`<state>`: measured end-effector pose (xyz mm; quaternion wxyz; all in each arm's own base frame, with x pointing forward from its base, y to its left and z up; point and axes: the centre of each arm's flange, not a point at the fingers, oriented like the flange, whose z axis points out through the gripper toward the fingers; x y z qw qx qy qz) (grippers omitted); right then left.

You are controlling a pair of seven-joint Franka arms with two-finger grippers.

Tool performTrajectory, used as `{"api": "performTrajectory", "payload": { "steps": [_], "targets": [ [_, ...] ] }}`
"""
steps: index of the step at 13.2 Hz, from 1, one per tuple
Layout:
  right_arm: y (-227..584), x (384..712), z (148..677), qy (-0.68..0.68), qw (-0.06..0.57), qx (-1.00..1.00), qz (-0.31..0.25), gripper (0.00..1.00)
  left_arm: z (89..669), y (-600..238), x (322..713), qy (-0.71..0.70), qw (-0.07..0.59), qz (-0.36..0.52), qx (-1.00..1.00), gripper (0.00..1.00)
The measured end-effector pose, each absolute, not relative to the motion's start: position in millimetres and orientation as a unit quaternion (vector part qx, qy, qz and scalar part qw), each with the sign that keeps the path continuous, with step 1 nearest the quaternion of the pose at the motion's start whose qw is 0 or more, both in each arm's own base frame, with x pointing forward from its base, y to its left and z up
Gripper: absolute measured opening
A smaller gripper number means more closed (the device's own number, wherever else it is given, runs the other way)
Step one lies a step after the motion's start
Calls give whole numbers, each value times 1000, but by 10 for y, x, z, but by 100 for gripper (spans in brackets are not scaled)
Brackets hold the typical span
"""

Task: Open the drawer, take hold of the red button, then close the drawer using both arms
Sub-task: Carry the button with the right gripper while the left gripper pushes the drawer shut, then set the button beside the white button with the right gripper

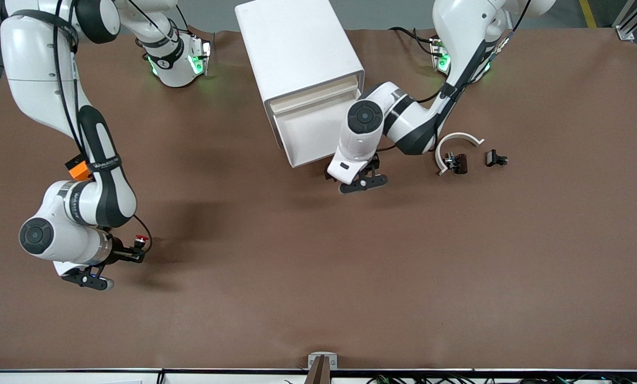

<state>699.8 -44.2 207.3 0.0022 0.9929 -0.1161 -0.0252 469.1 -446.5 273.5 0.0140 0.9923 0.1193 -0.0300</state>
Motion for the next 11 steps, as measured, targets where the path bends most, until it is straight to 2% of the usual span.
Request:
{"api": "performTrajectory", "payload": {
  "steps": [5,11],
  "targets": [
    [-722,6819,1799,-100,0,994,-46,41,2728,-4864,4249,131,8,-38,991,100],
    [-688,6748,1799,-97,-2,994,-50,41,2749,-5218,3668,103,-6,-84,991,100]
  ]
}}
